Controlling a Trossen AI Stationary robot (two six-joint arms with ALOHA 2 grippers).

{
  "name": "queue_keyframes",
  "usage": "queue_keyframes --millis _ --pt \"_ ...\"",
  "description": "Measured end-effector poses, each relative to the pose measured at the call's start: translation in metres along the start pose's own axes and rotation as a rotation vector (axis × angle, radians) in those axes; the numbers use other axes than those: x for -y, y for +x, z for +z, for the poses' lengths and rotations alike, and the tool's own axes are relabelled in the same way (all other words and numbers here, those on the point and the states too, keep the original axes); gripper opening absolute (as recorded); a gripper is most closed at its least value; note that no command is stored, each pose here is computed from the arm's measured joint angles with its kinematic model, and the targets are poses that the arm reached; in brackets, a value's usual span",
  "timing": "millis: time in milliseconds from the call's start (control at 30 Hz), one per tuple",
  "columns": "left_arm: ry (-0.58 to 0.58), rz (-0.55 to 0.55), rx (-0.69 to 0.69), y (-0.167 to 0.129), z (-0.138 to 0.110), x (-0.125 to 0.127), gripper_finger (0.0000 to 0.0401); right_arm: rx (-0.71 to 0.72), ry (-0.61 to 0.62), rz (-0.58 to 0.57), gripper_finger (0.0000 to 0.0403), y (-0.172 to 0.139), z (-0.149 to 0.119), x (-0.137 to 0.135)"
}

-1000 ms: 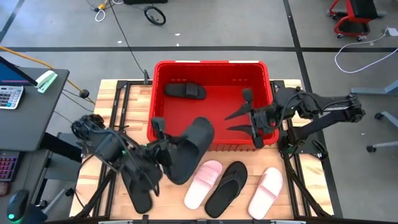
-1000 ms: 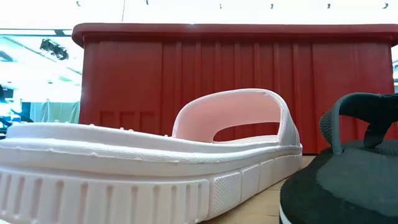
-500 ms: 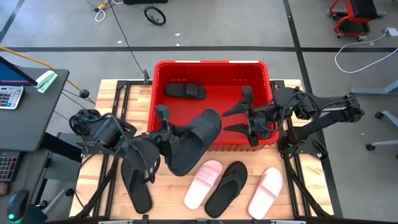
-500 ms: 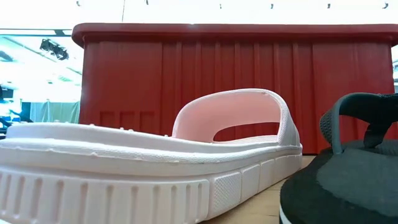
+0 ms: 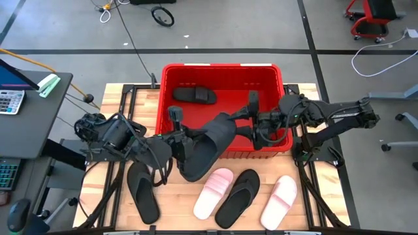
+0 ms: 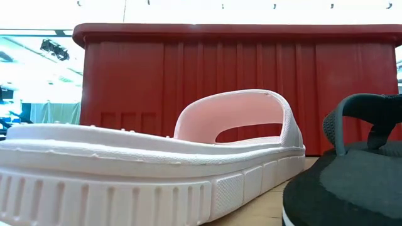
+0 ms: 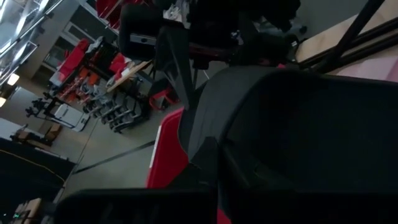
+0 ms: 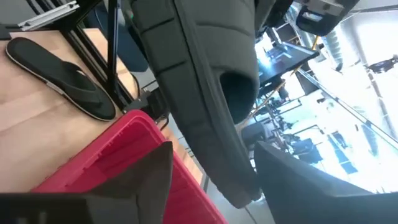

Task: Pick and place slides into bin
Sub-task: Put the black slide into the red bin and align it with the other black slide

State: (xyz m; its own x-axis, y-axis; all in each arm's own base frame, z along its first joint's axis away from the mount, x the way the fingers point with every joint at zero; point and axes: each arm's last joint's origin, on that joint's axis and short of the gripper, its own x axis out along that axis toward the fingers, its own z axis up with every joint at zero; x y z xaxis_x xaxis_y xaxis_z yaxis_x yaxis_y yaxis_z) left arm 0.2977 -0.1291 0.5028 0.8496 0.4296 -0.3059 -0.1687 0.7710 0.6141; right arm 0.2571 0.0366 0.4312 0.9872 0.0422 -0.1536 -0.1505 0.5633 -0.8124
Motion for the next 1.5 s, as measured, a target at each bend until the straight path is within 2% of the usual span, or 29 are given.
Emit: queue_keyframes --millis 200,467,500,633,867,967,1100,1200,1333,1500 --pt "0.001 0.002 -0.005 0.001 -0.001 -0.001 0.0009 0.004 -0.003 -0.001 0.0177 -0.001 0.0 0.0" --pt "-0.048 0.021 -0.018 0.007 -0.002 -0.006 0.002 0.012 -0.004 0.035 0.0046 -0.001 -0.001 -0.002" --pt "-0.049 0.023 -0.02 0.007 -0.003 -0.007 0.0022 0.009 -0.004 0.04 0.0038 -0.001 -0.001 -0.003" --pt "-0.062 0.028 -0.028 0.01 -0.004 -0.009 0.0046 -0.02 0.013 0.073 0.0038 -0.001 -0.003 -0.006" --pt "-0.06 0.046 -0.035 0.011 -0.004 -0.009 0.0123 -0.139 0.07 0.036 0.004 -0.003 -0.008 -0.007" --pt "-0.062 0.069 -0.038 0.011 -0.004 -0.01 0.0154 -0.243 0.094 -0.007 0.0038 -0.004 -0.013 -0.008" --pt "-0.063 0.127 -0.053 0.01 -0.004 -0.011 0.0184 -0.474 0.101 -0.068 0.0038 -0.009 -0.024 -0.012" --pt "-0.061 0.187 -0.071 0.01 -0.005 -0.013 0.0195 -0.631 0.1 -0.072 0.0041 -0.014 -0.034 -0.019" --pt "-0.01 0.239 -0.094 0.01 -0.005 -0.015 0.0193 -0.724 0.14 -0.048 0.0042 -0.009 -0.046 -0.023" --pt "0.005 0.251 -0.1 0.011 -0.006 -0.016 0.0177 -0.838 0.106 -0.018 0.0039 0.014 -0.071 -0.026"
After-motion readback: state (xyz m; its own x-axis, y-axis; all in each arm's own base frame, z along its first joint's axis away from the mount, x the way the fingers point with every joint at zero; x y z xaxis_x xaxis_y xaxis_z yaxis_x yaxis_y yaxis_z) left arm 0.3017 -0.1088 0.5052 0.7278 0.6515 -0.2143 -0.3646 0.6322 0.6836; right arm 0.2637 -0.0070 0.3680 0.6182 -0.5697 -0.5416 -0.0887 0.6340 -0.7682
